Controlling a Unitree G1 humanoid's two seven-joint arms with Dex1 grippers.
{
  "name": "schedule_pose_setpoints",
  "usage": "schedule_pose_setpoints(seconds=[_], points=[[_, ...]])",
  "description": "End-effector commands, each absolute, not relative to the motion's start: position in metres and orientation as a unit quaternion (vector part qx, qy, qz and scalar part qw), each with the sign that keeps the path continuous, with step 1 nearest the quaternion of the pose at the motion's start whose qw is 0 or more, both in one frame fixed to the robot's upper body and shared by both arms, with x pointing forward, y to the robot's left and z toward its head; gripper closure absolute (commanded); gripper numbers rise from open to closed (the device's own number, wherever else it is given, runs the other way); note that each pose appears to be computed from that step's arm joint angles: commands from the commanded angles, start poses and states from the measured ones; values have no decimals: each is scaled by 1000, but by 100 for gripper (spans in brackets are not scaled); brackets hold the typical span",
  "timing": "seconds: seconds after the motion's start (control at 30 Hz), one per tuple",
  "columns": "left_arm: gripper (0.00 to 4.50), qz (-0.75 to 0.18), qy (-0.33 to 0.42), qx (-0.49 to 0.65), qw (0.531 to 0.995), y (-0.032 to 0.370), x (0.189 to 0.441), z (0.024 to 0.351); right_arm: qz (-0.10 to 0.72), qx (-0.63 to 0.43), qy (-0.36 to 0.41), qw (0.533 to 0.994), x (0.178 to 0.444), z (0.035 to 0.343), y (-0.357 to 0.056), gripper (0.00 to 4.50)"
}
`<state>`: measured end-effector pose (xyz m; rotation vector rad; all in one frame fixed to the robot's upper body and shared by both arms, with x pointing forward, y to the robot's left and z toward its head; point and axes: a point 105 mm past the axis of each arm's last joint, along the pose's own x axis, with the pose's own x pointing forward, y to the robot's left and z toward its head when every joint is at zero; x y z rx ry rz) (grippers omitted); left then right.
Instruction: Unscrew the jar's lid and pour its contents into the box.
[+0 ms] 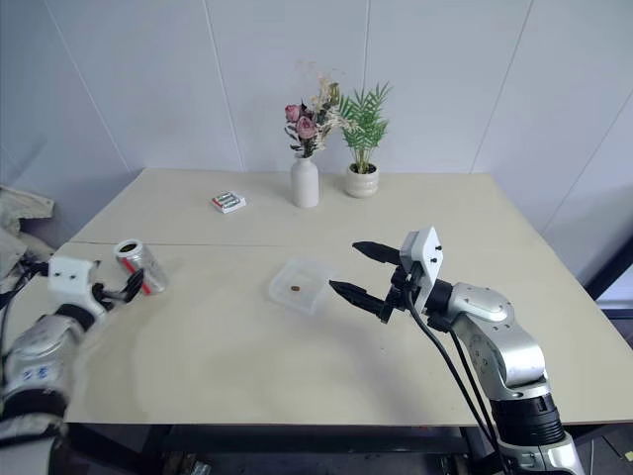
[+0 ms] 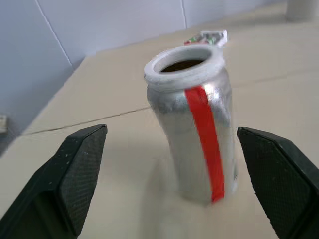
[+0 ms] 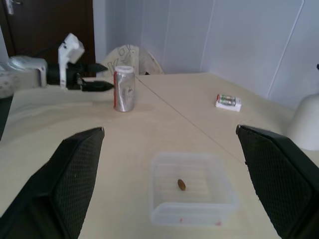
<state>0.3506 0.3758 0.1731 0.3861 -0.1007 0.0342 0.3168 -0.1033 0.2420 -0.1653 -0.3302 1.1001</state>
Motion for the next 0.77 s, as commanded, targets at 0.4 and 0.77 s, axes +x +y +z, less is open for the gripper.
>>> schedule_pose_setpoints(seconds=[0.4, 0.77], points=[[3, -388, -75, 251, 884, 253, 294, 212, 571, -226, -84, 785, 290, 225, -152, 0], [3, -404, -48, 298, 864, 271, 284, 205, 553, -237, -59, 797, 278, 227, -176, 0]])
